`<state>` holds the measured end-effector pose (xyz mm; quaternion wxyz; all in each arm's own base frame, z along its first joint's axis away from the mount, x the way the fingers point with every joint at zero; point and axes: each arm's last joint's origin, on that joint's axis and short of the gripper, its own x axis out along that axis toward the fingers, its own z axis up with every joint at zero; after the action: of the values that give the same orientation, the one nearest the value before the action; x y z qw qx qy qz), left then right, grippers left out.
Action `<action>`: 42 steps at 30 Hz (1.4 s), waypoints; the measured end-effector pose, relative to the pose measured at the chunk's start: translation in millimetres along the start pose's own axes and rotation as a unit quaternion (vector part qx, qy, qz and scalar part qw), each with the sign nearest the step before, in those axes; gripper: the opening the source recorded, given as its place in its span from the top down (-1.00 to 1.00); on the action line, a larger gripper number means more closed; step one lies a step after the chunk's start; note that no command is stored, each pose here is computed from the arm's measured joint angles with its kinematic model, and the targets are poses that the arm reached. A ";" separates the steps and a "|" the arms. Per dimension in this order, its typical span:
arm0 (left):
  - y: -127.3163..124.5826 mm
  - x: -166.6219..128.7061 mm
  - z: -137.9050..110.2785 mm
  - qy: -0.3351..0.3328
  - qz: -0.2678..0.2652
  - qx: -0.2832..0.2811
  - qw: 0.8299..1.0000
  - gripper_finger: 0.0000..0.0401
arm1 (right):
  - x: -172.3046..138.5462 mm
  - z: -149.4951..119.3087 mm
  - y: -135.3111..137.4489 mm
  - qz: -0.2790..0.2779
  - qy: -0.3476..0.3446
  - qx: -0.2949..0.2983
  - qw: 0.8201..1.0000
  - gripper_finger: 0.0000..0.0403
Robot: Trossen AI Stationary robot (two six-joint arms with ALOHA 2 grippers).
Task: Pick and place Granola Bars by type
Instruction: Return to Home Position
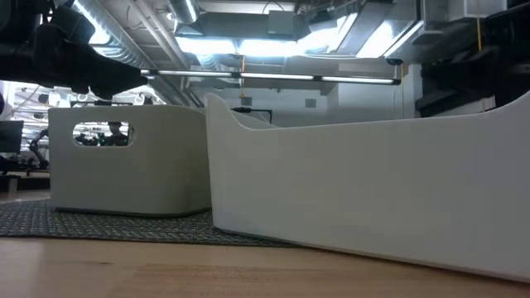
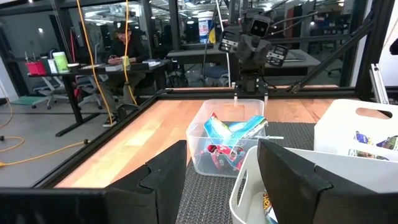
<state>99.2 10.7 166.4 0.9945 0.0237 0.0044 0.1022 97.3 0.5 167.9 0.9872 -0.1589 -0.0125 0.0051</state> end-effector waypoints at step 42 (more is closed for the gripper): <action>0.0 0.0 0.0 0.000 0.000 0.000 1.000 0.04 | 0.1 -0.9 -2.3 -0.012 0.005 0.000 1.000 0.72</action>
<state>99.1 10.7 166.4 0.9945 0.0237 0.0044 0.1022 97.4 -2.0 167.7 0.9872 -0.1592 -0.0096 -0.0074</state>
